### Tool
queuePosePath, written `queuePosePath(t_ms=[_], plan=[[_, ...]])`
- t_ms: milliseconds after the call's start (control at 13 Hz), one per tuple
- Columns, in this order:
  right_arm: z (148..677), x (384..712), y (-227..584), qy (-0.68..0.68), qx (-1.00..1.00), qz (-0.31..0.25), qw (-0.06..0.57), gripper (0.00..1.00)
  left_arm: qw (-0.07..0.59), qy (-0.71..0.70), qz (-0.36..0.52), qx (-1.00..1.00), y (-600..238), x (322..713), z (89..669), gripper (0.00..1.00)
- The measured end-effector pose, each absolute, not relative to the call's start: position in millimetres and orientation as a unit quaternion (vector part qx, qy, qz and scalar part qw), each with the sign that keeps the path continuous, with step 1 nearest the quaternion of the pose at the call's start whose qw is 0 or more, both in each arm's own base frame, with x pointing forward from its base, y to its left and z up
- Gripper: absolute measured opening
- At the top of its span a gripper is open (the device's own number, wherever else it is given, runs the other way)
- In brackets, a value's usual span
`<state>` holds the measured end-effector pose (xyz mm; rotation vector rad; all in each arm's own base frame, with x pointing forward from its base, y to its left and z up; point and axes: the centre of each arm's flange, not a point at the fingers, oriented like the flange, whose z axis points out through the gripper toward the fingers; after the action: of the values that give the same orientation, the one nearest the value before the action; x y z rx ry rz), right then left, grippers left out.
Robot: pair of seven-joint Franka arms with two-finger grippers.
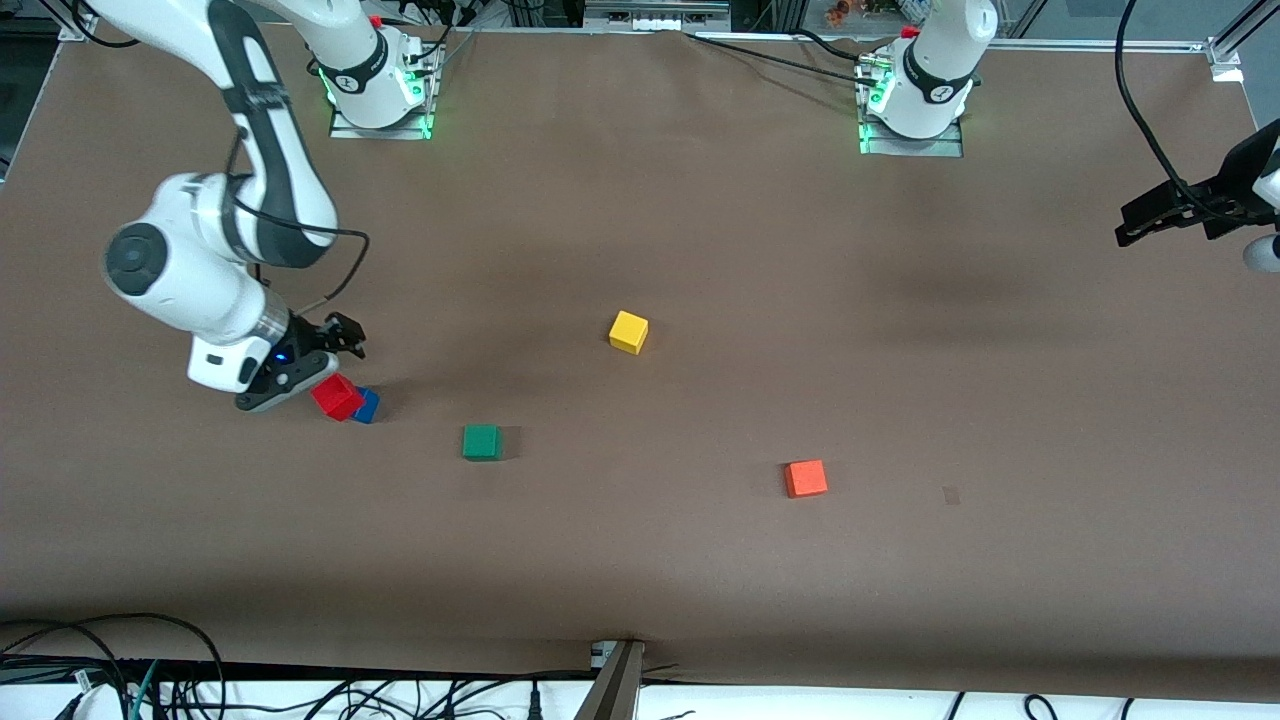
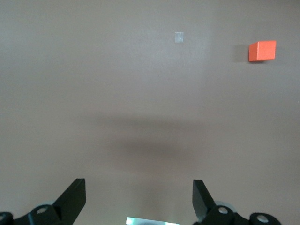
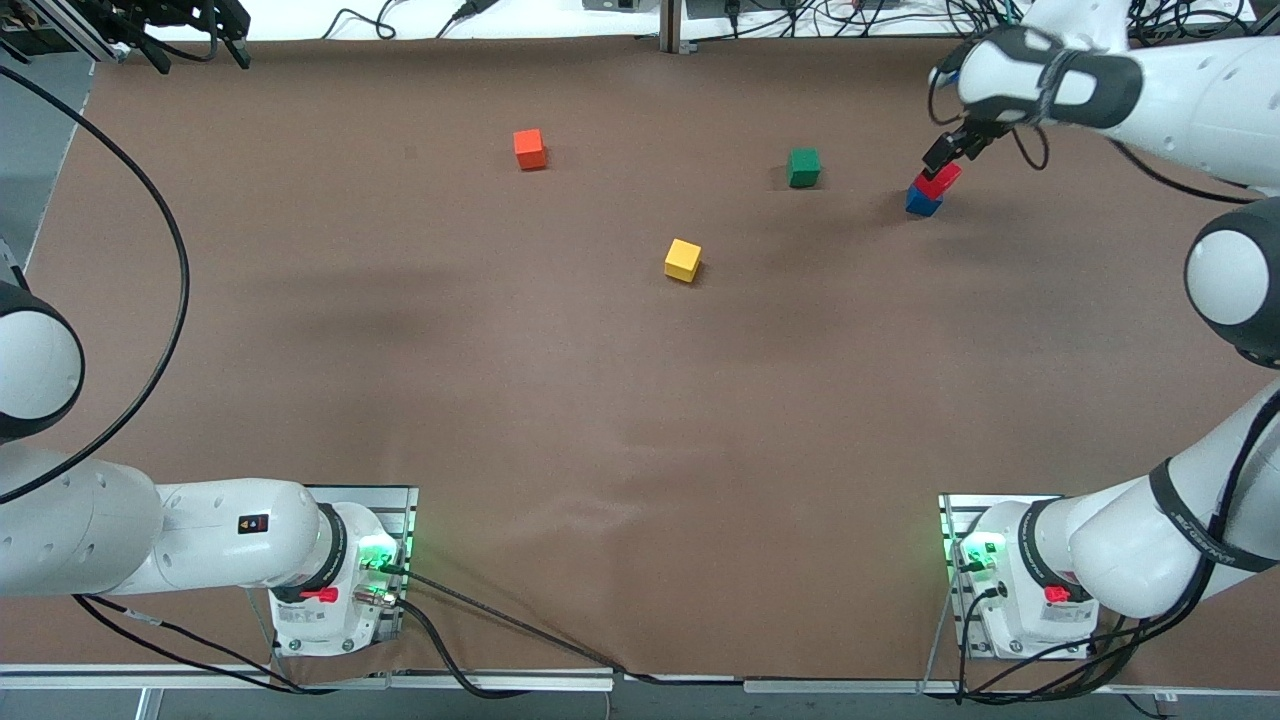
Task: Pass red block to right arm, stack on blue
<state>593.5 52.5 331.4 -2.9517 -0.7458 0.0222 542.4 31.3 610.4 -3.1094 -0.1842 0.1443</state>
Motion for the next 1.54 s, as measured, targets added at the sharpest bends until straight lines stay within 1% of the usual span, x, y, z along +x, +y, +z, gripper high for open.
queuePosePath(t_ms=[231, 308, 538, 769, 923, 1077, 1308, 1538], plan=[[394, 582, 18, -0.204, -0.974, 0.066, 0.078, 1.0, 0.012, -0.056, 0.044, -0.997, 28, 544, 611, 1.0], [419, 578, 8, -0.183, -0.976, 0.085, 0.076, 1.0, 0.012, -0.056, 0.045, -0.997, 27, 544, 610, 1.0], [503, 572, 3, -0.135, -0.982, 0.119, 0.058, 1.0, 0.012, -0.057, 0.037, -0.998, 28, 546, 614, 1.0], [562, 565, 6, -0.089, -0.986, 0.133, 0.033, 1.0, 0.011, -0.052, 0.035, -0.998, 23, 554, 613, 1.0], [583, 555, 7, -0.051, -0.99, 0.131, 0.023, 1.0, 0.011, -0.049, 0.036, -0.998, 20, 558, 611, 1.0], [590, 547, 12, -0.023, -0.992, 0.122, 0.01, 1.0, 0.011, -0.047, 0.04, -0.998, 19, 561, 606, 1.0], [594, 540, 15, -0.007, -0.998, 0.063, 0.001, 1.0, 0.011, -0.046, 0.041, -0.998, 17, 563, 604, 1.0], [614, 536, -19, 0.026, -1.0, 0.013, 0.004, 1.0, 0.011, -0.044, 0.038, -0.998, 15, 564, 607, 1.0]])
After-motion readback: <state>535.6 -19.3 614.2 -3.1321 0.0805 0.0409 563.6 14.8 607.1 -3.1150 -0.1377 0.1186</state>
